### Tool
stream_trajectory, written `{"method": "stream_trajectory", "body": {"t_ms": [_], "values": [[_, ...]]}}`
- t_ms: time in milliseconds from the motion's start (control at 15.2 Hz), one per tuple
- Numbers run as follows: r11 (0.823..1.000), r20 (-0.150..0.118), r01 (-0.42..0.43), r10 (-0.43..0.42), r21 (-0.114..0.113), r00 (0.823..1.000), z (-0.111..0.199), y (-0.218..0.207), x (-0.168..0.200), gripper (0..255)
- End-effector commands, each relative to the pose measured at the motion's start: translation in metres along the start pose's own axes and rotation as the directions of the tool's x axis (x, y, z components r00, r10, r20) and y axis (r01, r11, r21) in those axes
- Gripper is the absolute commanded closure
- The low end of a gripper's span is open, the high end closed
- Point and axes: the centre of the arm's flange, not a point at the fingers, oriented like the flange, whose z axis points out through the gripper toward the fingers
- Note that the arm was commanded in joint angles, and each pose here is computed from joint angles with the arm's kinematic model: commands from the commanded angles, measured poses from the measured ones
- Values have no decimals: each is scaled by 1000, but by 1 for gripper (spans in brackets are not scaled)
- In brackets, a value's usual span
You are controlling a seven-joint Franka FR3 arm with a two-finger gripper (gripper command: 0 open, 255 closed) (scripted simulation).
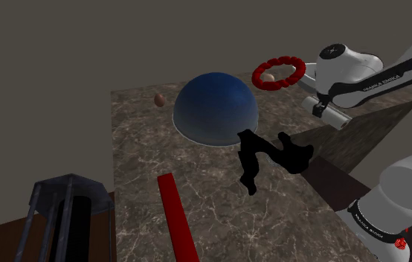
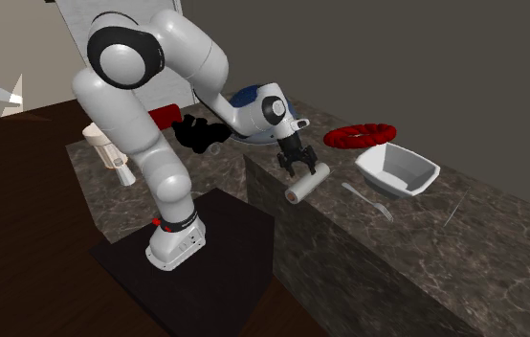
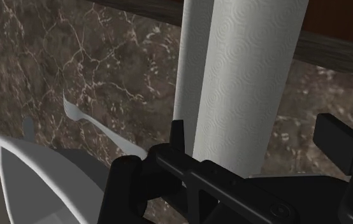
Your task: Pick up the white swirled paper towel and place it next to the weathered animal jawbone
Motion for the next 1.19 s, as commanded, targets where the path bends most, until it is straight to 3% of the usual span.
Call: {"method": "stream_trajectory", "body": {"t_ms": [0, 132, 660, 726, 1122], "values": [[1000, -1, 1, -1, -1, 1000, 10, 1, 0, 0], [1000, -1, 1, -1, -1, 1000, 24, 1, 0, 0], [1000, -1, 1, -1, -1, 1000, 24, 1, 0, 0], [1000, -1, 1, -1, -1, 1000, 24, 1, 0, 255], [1000, -1, 1, -1, -1, 1000, 24, 0, 0, 255]]}}
